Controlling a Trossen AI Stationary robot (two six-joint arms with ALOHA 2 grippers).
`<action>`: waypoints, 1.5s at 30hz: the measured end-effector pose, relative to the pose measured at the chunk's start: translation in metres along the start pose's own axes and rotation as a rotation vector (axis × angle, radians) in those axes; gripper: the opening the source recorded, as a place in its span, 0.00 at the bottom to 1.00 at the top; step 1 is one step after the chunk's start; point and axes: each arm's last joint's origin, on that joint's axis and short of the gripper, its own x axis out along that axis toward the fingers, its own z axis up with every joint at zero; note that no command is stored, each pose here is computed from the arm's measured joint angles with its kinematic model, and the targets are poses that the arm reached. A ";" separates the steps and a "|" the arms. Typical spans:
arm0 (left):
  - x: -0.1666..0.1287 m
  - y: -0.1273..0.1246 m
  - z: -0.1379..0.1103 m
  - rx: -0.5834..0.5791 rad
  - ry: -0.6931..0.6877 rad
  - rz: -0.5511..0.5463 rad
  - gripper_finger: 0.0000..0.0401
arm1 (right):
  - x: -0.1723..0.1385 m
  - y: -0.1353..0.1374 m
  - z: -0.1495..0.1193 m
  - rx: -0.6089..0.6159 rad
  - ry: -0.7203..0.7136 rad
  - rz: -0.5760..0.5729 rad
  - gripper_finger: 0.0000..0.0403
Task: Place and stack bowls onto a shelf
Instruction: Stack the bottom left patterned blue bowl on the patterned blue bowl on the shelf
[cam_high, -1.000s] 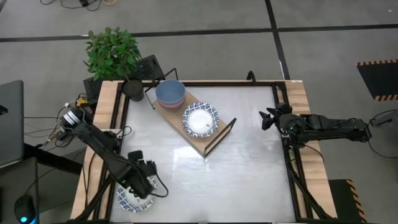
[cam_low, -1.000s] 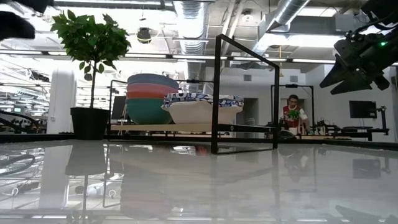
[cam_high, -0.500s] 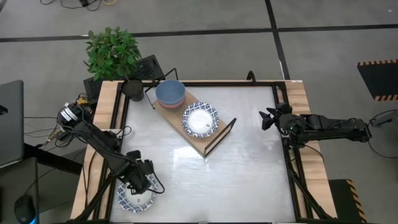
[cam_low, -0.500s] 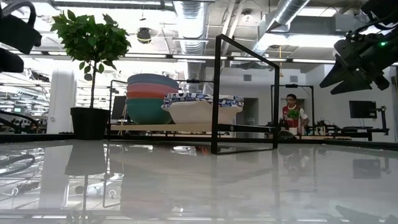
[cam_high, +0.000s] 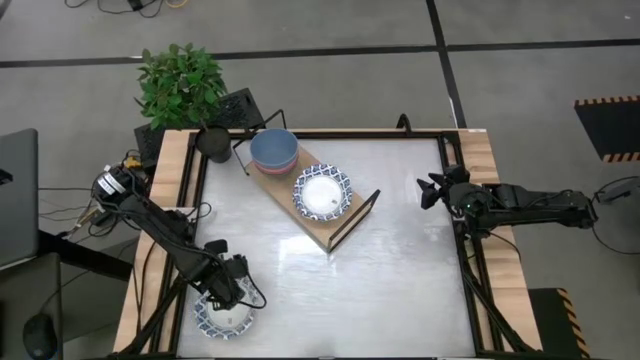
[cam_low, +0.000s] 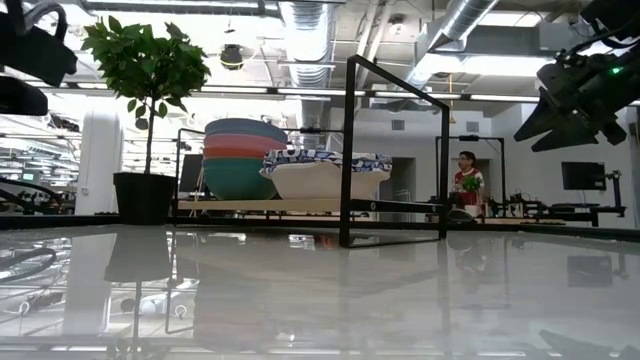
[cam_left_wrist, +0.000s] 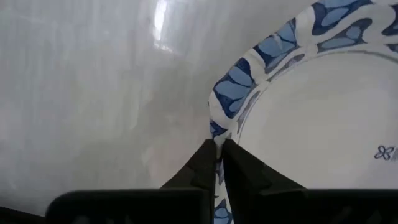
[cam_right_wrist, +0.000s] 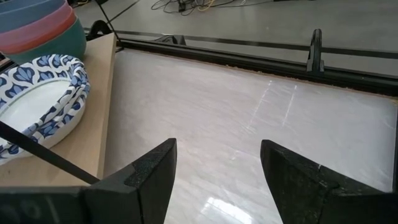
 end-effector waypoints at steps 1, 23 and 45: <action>0.000 0.000 0.000 -0.005 -0.010 0.006 0.02 | 0.000 0.000 0.000 0.000 0.000 0.000 0.64; -0.061 -0.007 0.053 -0.830 -0.257 -0.142 0.00 | 0.000 0.000 0.000 0.000 0.000 0.000 0.64; -0.176 0.094 0.135 -1.048 -0.654 0.025 0.00 | 0.000 0.000 0.000 0.000 0.000 0.000 0.64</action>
